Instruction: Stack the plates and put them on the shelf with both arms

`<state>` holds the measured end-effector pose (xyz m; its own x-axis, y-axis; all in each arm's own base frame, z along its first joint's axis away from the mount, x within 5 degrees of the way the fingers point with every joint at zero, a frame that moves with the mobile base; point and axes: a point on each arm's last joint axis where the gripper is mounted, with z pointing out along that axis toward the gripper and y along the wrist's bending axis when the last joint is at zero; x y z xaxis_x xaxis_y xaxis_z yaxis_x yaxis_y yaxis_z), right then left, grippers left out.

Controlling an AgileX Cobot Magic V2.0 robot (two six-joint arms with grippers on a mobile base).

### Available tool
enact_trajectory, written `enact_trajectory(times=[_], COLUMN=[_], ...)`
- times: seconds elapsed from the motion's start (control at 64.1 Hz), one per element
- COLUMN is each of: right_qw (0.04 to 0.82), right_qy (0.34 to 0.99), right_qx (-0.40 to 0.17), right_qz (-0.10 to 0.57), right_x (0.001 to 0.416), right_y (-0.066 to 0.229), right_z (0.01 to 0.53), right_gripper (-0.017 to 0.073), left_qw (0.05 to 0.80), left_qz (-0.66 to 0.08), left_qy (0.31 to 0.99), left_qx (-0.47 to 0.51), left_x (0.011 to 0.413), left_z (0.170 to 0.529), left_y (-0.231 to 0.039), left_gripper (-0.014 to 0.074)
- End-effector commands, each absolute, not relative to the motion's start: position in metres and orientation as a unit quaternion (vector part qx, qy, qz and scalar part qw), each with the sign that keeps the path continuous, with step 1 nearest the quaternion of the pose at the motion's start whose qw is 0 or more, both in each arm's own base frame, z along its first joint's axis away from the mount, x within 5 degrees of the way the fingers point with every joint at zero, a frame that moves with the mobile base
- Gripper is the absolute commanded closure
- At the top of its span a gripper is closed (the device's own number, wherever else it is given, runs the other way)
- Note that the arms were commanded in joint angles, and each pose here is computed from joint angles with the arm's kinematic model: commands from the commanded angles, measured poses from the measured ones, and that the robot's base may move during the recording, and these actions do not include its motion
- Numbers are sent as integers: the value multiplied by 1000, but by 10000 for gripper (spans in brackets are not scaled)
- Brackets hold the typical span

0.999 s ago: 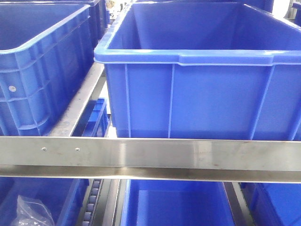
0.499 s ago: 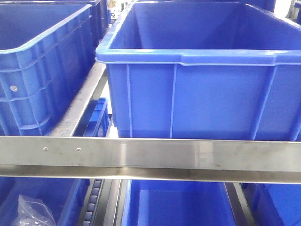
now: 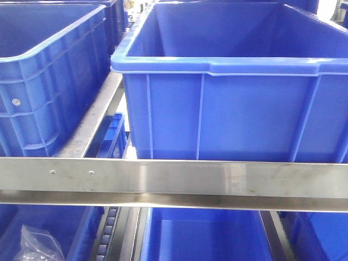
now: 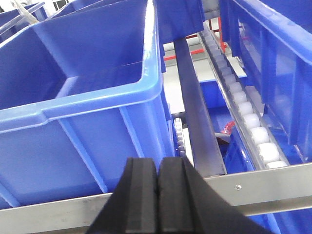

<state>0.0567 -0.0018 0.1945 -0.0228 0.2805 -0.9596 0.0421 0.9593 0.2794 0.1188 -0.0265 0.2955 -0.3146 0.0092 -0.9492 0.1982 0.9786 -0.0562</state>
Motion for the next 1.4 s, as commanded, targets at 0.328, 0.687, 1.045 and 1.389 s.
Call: enact_trajectory(times=[0.328, 0.687, 1.045, 1.389], right_qw=[729, 729, 729, 729], right_qy=[671, 671, 671, 671], right_qx=[105, 105, 105, 105], right_qz=[82, 82, 82, 82], right_x=[55, 55, 55, 55], right_y=[-2, -2, -2, -2], right_z=[204, 204, 204, 204], right_gripper=[538, 538, 538, 538], left_qw=[736, 749, 756, 755], left_qz=[-109, -87, -69, -68], left_qy=[666, 656, 651, 652], left_qx=[54, 23, 30, 30], left_x=[75, 53, 53, 53], left_z=[264, 214, 215, 215], left_y=[-17, -8, -7, -7], left_gripper=[510, 510, 510, 510])
